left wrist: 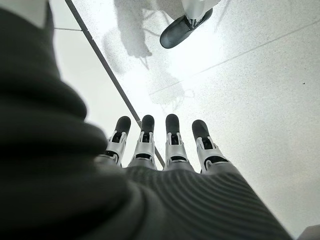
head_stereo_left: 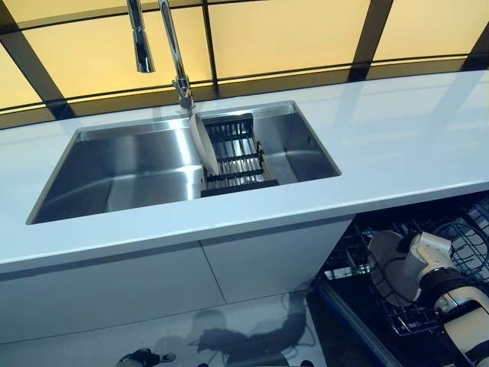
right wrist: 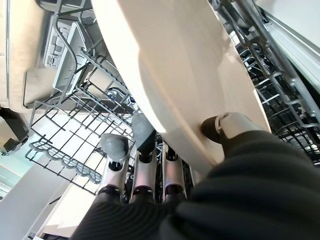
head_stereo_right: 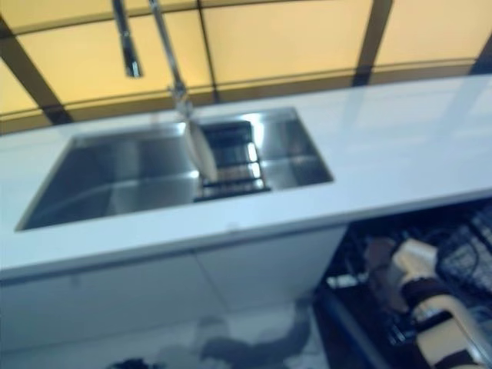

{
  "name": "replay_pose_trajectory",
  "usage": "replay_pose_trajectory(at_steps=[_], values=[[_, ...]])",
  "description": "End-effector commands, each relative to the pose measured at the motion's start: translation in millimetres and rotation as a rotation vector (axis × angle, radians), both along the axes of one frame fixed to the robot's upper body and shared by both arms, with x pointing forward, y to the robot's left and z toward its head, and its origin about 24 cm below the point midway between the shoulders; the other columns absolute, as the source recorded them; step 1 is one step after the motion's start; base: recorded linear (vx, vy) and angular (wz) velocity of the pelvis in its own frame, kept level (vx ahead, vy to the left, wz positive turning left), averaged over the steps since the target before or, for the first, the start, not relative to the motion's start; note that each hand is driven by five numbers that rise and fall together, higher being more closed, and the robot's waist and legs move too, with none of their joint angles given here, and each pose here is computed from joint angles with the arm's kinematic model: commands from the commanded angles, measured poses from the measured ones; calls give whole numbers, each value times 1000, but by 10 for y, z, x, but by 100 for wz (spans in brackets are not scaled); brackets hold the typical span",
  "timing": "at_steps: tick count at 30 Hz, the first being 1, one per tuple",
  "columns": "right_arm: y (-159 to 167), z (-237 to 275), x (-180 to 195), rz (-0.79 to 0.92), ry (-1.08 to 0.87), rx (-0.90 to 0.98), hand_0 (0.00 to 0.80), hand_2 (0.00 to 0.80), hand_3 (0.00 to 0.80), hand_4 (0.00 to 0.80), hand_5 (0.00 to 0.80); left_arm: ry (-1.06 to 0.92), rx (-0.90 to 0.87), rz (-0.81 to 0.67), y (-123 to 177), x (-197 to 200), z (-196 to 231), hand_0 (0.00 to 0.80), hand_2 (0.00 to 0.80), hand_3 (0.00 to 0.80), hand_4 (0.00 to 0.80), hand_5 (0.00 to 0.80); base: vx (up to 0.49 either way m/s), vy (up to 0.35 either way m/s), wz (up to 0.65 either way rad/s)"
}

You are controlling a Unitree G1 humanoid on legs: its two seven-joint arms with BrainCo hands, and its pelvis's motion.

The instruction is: Take plates into dishwasher

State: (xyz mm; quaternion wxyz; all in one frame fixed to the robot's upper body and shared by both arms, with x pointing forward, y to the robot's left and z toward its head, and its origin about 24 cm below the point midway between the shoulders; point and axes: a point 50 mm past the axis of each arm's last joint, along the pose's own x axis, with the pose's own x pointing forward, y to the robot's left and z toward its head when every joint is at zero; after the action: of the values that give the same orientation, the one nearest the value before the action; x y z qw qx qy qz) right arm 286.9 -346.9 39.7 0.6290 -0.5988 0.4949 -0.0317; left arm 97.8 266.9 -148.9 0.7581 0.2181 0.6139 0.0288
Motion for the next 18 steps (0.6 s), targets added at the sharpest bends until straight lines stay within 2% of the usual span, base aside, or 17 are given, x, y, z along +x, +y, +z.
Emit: replay_pose_trajectory(at_steps=[1,4,5,6,7,8,9,10,18], values=[[190,-108,136,-8,28,116,800,800,800,800,800,-29,47,-92,37,265,76,0,0,0,0,0,0,0,0],[172,-159,112,-17,34,127,800,800,800,800,800,-24,47,-99,32,267,73,0,0,0,0,0,34,-3,2],[172,-165,109,-20,33,129,722,722,722,722,722,-23,47,-101,32,270,75,0,0,0,0,0,33,0,4],[166,-188,95,-25,31,126,339,339,339,339,339,-21,48,-104,32,267,73,0,0,0,0,0,31,0,3],[167,-206,86,-27,32,127,254,254,254,254,254,-19,49,-104,29,264,71,0,0,0,0,0,0,0,0],[167,-217,81,-29,33,129,232,232,232,232,232,-18,50,-104,30,262,70,0,0,0,0,0,0,0,0],[173,-234,76,-26,28,126,60,60,60,60,60,-17,51,-105,31,265,71,0,0,0,0,0,0,0,0],[184,-243,76,-23,26,124,0,0,0,0,0,-18,52,-104,32,261,70,0,0,0,0,0,0,0,0],[206,-319,39,-34,22,138,0,0,0,0,0,-14,62,-108,46,253,70,0,0,0,0,0,0,0,0]])
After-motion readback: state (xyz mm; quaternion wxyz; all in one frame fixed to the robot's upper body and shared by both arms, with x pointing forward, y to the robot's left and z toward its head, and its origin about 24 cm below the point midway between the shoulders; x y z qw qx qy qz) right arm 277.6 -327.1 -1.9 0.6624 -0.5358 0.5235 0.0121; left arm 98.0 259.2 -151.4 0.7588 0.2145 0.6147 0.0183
